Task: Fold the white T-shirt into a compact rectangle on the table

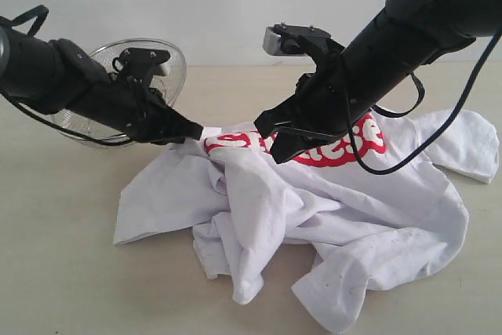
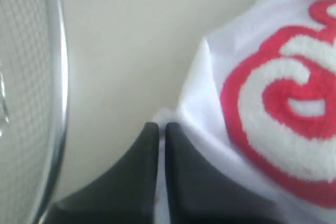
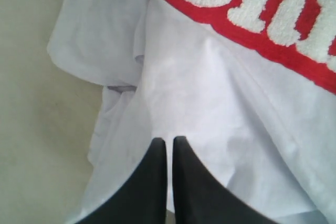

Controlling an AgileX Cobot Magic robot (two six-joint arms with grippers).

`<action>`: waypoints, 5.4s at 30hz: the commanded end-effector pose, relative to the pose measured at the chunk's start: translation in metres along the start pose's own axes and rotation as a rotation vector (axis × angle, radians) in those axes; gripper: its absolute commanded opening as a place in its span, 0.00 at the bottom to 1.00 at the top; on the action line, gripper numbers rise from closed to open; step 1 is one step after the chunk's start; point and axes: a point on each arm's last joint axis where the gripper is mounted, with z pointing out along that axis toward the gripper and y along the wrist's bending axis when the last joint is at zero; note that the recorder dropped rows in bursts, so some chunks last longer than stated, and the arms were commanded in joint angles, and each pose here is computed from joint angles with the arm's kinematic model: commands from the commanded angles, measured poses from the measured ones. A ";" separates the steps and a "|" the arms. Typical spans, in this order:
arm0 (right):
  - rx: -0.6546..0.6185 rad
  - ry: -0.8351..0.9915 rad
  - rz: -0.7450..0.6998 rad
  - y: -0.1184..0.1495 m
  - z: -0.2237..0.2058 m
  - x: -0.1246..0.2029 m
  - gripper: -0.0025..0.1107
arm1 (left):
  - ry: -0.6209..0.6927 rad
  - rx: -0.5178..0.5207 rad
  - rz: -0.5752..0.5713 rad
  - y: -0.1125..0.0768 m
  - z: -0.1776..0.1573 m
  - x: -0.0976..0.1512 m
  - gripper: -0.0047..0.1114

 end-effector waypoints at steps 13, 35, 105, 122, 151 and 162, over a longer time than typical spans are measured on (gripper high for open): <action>0.228 -0.083 0.124 -0.045 -0.019 -0.001 0.02 | 0.053 0.206 0.039 -0.033 -0.040 -0.036 0.08; 0.332 0.046 0.198 -0.145 0.063 -0.049 0.02 | 0.152 0.235 0.008 -0.039 -0.033 -0.008 0.08; 0.132 -0.113 0.595 -0.001 -0.053 0.182 0.62 | -0.021 0.518 -0.044 -0.105 -0.173 0.048 0.08; 0.103 -0.199 0.673 -0.021 -0.022 0.173 0.62 | -0.023 0.509 -0.061 -0.105 -0.180 0.060 0.08; 0.029 -0.097 0.495 -0.009 -0.031 0.165 0.02 | -0.033 0.492 -0.037 -0.104 -0.180 0.060 0.08; 0.314 0.045 0.412 -0.001 -0.095 0.162 0.02 | -0.014 0.510 -0.022 -0.105 -0.181 0.062 0.08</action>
